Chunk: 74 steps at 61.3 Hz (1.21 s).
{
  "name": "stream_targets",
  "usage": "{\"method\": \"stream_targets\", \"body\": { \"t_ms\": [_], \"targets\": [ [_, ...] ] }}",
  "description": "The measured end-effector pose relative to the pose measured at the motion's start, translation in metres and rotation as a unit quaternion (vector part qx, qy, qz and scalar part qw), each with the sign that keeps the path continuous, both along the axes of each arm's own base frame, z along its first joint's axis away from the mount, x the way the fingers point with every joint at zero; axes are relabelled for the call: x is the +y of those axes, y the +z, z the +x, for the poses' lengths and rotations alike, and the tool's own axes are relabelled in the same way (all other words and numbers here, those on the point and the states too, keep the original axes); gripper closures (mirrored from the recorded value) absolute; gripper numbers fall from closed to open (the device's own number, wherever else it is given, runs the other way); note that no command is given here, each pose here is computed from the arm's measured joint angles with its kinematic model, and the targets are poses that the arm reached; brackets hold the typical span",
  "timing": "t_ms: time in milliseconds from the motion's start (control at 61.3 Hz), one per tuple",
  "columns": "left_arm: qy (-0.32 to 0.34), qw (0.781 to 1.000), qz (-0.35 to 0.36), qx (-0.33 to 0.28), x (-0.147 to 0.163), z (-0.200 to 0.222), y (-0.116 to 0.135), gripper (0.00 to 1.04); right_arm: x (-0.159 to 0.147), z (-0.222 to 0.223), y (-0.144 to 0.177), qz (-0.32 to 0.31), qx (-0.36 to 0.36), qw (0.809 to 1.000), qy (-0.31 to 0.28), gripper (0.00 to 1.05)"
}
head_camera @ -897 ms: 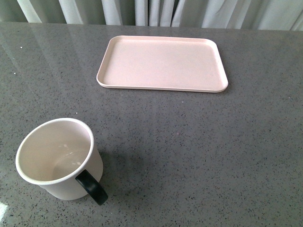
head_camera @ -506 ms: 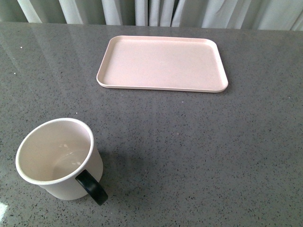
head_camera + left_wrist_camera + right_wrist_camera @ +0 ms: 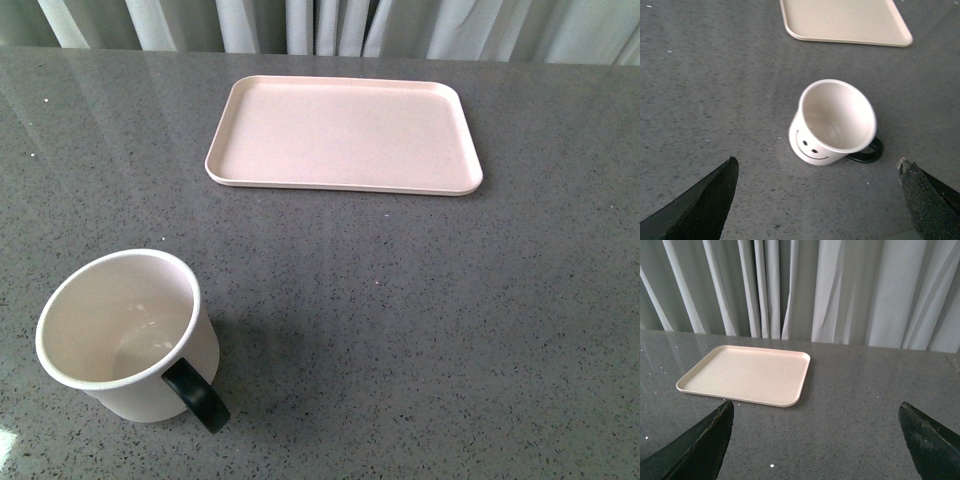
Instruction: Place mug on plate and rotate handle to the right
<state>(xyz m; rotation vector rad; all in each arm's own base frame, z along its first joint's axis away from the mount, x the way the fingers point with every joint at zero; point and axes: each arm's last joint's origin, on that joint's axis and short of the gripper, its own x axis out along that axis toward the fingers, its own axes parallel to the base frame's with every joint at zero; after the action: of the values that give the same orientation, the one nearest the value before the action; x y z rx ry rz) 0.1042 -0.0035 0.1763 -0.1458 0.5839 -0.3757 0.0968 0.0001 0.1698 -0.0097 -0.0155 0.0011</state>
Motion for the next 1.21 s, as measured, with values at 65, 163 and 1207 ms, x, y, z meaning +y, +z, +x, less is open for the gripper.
{"method": "stream_targets", "body": {
  "t_ms": [65,163,1207],
  "targets": [
    [0.001,1.000,0.012,0.000,0.001,0.005,0.005,0.09,0.000,0.000,0.000,0.000,0.000,1.000,-0.001,0.09],
    [-0.010,0.999,0.035,-0.004,0.001,0.014,0.010,0.09,0.000,0.000,0.000,0.000,0.000,1.000,-0.001,0.09],
    [-0.142,0.981,0.113,0.071,-0.066,0.101,-0.018,0.09,0.000,0.000,0.000,0.000,0.000,1.000,0.000,0.09]
  ]
}}
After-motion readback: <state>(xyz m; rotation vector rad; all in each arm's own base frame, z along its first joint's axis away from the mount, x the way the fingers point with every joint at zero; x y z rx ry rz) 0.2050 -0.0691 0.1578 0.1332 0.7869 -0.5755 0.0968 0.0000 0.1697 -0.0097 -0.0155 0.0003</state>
